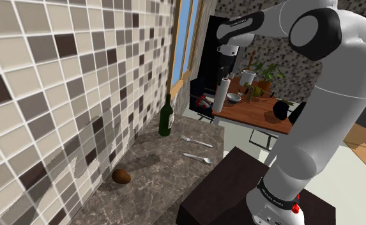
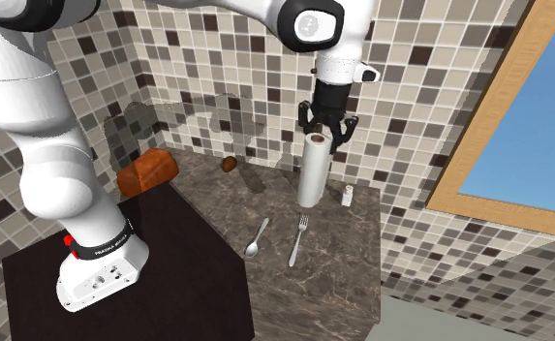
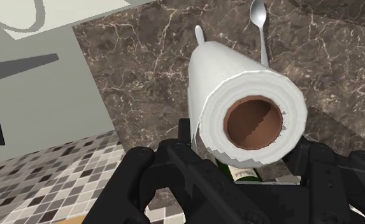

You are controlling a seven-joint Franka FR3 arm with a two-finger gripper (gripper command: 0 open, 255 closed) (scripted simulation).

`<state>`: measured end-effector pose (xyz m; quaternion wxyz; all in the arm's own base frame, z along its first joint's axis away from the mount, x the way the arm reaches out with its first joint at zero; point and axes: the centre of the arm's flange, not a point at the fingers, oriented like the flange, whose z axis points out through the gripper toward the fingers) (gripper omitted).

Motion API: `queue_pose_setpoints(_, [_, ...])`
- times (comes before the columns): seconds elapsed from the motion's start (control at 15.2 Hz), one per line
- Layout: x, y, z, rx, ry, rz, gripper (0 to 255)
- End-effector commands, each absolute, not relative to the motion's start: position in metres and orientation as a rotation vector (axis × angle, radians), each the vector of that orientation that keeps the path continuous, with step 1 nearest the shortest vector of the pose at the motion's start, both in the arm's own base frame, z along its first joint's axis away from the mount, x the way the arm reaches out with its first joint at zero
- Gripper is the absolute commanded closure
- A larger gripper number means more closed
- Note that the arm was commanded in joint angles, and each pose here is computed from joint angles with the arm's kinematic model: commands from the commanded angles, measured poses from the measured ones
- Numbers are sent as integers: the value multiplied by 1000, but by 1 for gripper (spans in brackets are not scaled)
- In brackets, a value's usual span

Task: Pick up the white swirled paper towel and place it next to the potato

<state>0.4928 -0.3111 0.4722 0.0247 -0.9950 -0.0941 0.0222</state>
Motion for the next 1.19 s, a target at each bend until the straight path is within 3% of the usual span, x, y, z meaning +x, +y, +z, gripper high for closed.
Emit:
queue_pose_setpoints(0.0, [491,-285,473,-3078,-289,69,255])
queue_pose_setpoints(1.12, [485,-60,474,-3078,-289,69,255])
